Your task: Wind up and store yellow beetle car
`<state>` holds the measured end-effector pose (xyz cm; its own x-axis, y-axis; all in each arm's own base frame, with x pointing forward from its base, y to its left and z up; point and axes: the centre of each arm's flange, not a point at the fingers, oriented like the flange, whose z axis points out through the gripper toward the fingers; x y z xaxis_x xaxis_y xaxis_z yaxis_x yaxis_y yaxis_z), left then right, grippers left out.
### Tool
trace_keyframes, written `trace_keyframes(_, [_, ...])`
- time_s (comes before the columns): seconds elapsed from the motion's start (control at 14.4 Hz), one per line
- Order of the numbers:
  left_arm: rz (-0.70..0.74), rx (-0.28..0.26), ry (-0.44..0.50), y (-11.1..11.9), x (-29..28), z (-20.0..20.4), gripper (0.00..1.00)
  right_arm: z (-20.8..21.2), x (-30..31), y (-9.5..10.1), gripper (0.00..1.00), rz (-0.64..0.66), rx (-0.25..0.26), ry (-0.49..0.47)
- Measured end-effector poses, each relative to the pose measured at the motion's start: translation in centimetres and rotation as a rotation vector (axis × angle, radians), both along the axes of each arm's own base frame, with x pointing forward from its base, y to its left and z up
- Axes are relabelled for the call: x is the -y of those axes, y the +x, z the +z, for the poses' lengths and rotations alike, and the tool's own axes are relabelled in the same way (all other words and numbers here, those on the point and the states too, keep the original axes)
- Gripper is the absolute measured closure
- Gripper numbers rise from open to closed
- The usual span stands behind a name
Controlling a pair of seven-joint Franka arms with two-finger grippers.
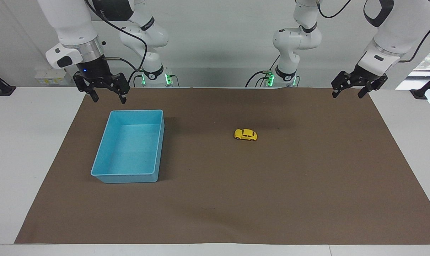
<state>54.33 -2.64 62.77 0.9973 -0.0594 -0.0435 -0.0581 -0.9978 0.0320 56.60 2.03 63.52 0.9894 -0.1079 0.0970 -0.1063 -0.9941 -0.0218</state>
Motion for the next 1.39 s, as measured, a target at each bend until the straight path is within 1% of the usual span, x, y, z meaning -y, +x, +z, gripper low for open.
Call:
trace_keyframes(0.83, [-0.002,-0.004,0.000,0.3,0.1,-0.4,0.00,0.0,0.0,0.0,0.00,0.000,0.000,0.000])
trace_keyframes(0.97, [-0.007,0.013,-0.008,0.8,0.5,-0.7,0.00,0.0,0.0,0.0,0.00,0.000,0.000,0.000])
trace_keyframes(1.18, [-0.067,0.033,-0.019,1.6,2.3,-1.3,0.00,0.0,0.0,0.0,0.00,0.000,0.000,0.000])
trace_keyframes(1.39, [-0.186,0.037,-0.025,1.7,4.5,-1.7,0.00,0.0,0.0,0.0,0.00,0.000,0.000,0.000])
